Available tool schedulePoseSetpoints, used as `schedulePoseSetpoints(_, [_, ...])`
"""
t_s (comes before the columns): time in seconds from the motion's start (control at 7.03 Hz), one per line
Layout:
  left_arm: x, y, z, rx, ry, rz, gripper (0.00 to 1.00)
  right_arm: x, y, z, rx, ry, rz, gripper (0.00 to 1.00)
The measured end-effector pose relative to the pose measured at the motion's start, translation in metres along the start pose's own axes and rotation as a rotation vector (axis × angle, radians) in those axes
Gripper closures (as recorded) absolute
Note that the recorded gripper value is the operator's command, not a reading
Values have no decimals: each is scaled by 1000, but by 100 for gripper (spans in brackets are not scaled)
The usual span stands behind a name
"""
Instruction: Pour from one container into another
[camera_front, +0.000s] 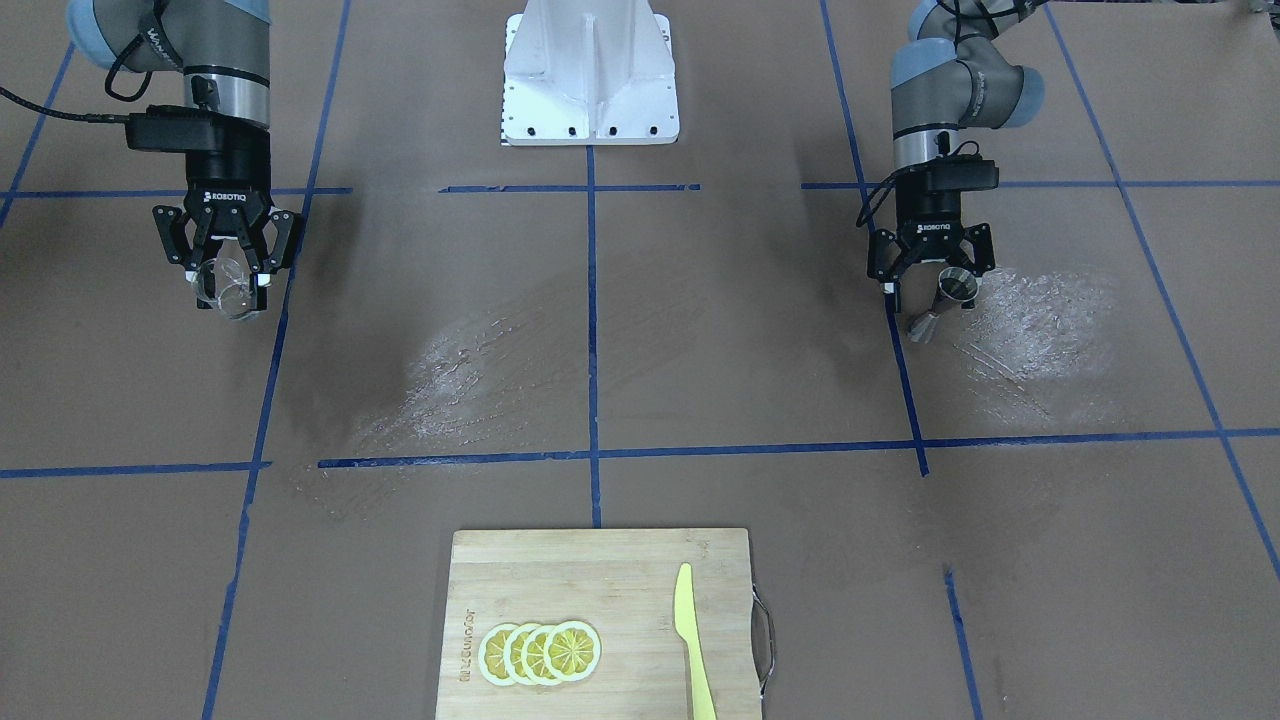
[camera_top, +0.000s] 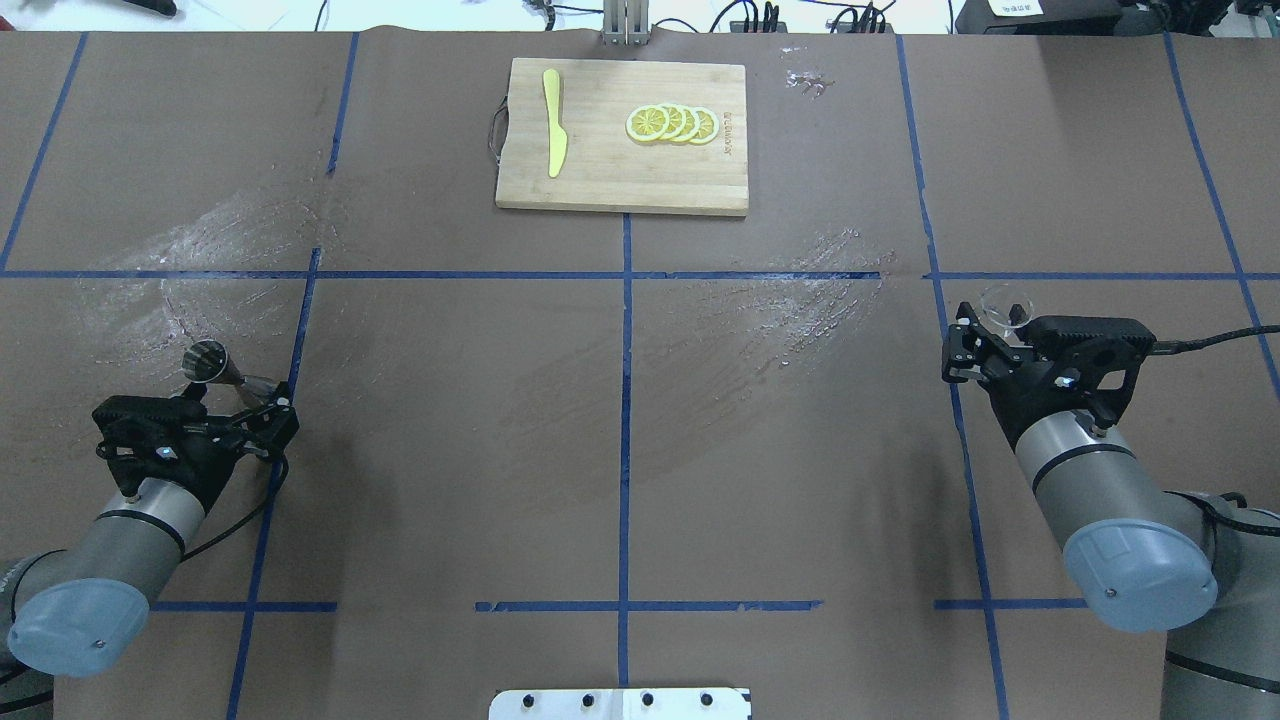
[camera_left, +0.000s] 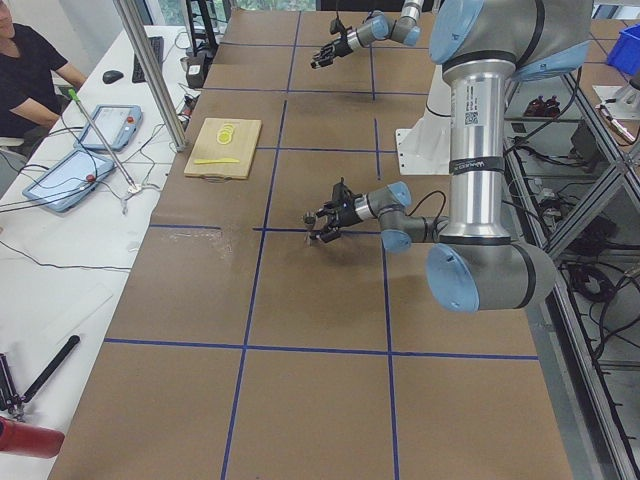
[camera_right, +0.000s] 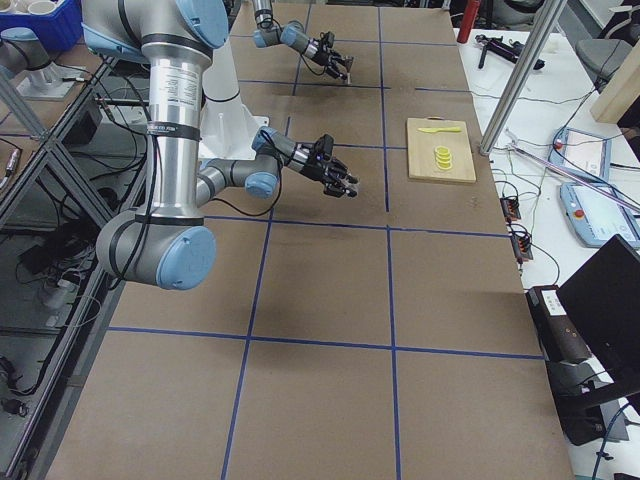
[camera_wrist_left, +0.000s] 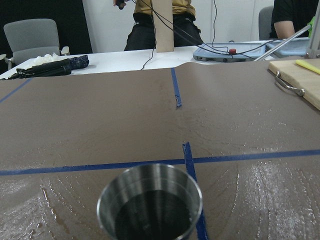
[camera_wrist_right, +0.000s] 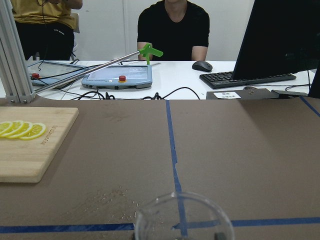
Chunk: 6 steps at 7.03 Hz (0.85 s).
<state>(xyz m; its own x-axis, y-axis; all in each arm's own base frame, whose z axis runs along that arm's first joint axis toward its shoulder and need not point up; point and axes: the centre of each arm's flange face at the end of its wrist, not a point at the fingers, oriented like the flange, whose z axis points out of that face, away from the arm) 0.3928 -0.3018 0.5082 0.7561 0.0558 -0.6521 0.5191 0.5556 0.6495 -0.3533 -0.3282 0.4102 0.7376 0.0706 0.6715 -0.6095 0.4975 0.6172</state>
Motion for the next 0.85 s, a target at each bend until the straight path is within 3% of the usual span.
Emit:
schedulePoseSetpoints(0.57, [-20,-30,-63,-261,144,97,0,5,36,8,32,25,18,100])
schedulePoseSetpoints(0.85, [-20,-62,-92,-382,199,122,0,6,64,9,58,29,41,100])
